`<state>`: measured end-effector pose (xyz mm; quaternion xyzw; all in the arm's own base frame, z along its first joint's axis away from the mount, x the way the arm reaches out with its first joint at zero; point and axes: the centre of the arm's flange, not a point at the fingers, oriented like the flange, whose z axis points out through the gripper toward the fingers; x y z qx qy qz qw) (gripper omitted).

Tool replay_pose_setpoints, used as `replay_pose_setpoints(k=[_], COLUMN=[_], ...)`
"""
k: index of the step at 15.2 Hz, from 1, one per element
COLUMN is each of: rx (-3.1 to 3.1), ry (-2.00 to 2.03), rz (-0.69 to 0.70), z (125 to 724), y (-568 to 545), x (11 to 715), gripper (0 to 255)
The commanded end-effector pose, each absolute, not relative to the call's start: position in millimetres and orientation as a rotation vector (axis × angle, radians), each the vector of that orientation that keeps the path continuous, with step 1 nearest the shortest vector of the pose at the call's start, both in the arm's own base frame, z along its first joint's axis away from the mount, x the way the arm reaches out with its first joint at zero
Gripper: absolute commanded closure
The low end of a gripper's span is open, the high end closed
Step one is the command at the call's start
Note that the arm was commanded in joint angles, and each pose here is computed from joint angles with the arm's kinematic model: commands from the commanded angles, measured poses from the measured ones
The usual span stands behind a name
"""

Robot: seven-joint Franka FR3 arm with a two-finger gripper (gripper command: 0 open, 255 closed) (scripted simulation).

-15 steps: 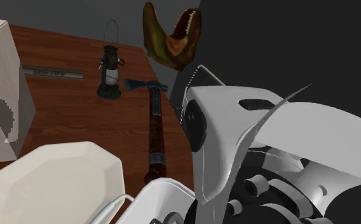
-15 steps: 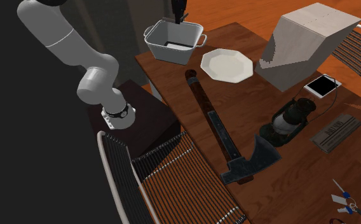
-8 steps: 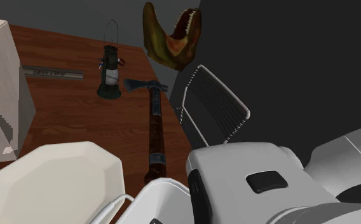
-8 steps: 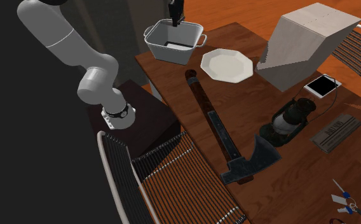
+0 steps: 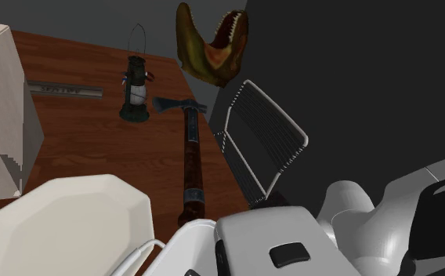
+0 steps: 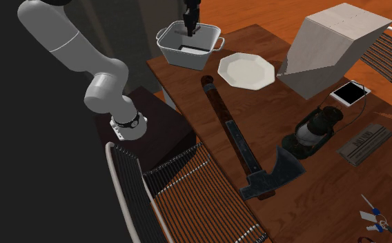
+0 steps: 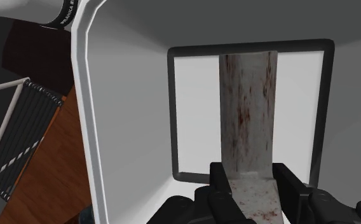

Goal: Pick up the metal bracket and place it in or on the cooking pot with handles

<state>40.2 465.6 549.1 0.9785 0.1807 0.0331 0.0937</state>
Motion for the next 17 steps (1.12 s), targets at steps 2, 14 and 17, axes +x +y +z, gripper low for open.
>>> replay_pose_setpoints(k=[2,14,17], rx=[2.904,2.904,2.904], ry=[0.536,0.536,0.536], rz=[0.098,0.098,0.098], z=[548.3,587.2,597.4], y=[465.7,472.5,474.3], x=[40.3,36.4,35.3], gripper=[255,0,0])
